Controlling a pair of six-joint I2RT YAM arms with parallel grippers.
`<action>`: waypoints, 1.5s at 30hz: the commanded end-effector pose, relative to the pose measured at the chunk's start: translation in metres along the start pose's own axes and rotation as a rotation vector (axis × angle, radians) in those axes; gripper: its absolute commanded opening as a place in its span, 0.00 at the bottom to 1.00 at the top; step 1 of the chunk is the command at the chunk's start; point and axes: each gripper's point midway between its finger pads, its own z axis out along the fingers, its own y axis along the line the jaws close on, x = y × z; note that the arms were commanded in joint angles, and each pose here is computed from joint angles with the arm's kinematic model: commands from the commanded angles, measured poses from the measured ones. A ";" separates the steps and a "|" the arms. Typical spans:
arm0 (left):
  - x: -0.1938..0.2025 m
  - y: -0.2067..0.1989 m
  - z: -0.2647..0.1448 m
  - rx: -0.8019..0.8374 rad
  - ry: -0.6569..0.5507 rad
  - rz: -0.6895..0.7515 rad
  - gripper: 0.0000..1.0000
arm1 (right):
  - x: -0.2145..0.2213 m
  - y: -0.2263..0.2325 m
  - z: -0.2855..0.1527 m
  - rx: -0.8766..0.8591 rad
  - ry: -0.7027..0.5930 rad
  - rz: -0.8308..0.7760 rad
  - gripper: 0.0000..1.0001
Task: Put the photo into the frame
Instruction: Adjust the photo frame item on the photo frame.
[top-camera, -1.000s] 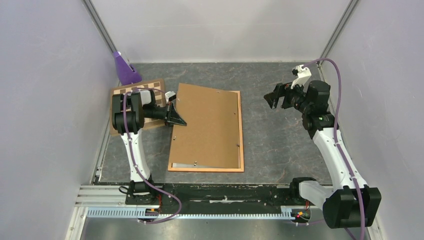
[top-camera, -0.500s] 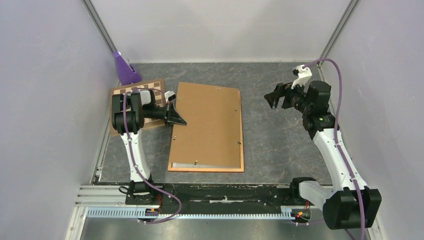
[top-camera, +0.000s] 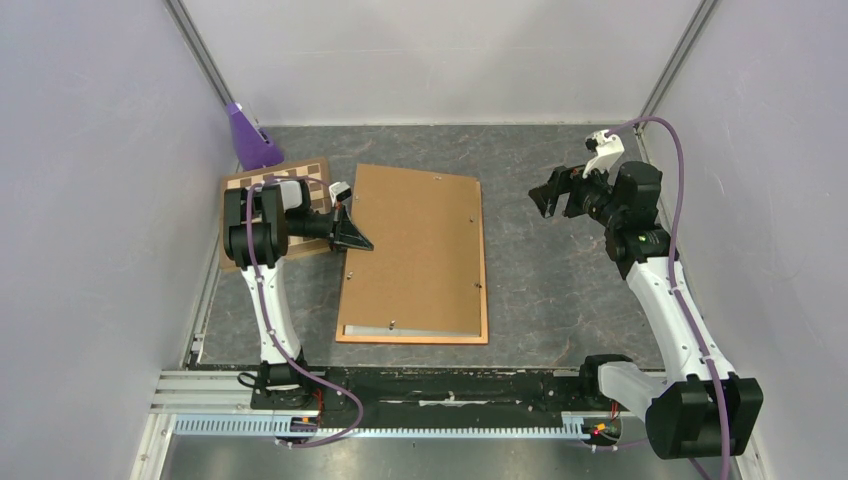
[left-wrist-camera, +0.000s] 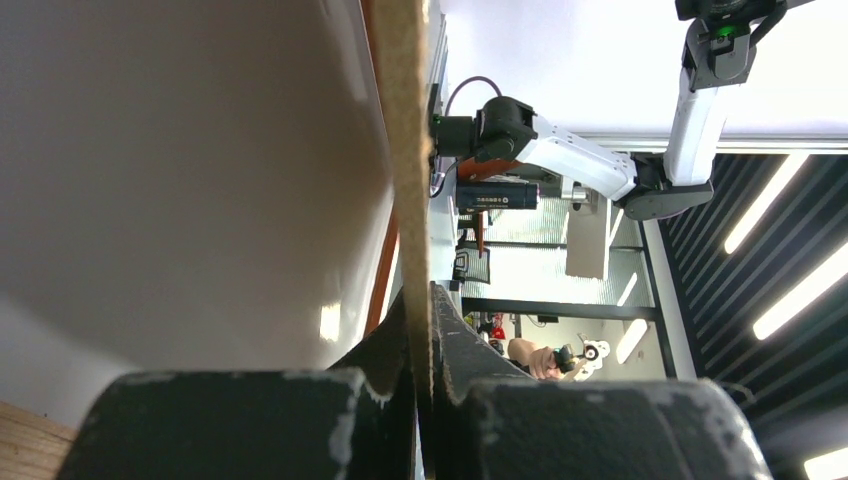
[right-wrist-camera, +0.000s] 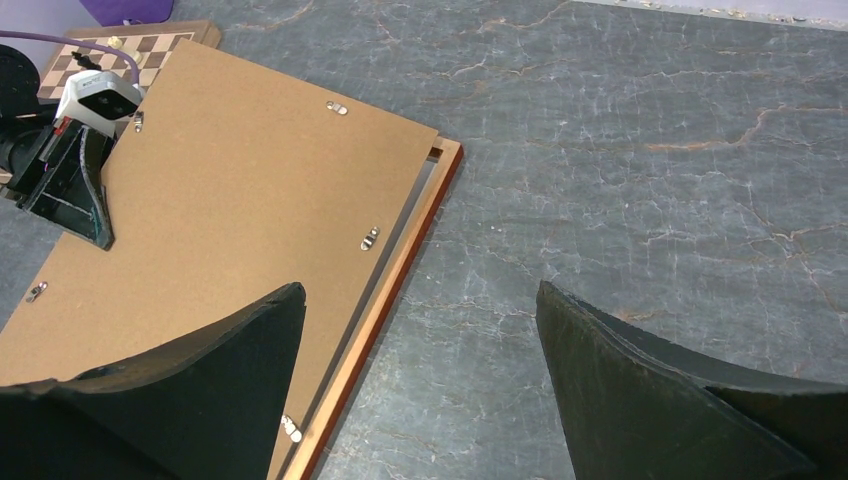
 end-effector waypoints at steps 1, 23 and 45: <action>0.000 -0.005 0.004 0.072 -0.053 -0.148 0.03 | -0.013 0.001 -0.002 0.007 -0.054 -0.040 0.89; 0.005 0.012 0.007 0.078 -0.046 -0.197 0.05 | -0.014 0.002 -0.002 0.002 -0.052 -0.034 0.89; 0.000 0.002 0.004 0.067 -0.046 -0.148 0.08 | -0.016 0.000 -0.001 0.010 -0.046 -0.038 0.89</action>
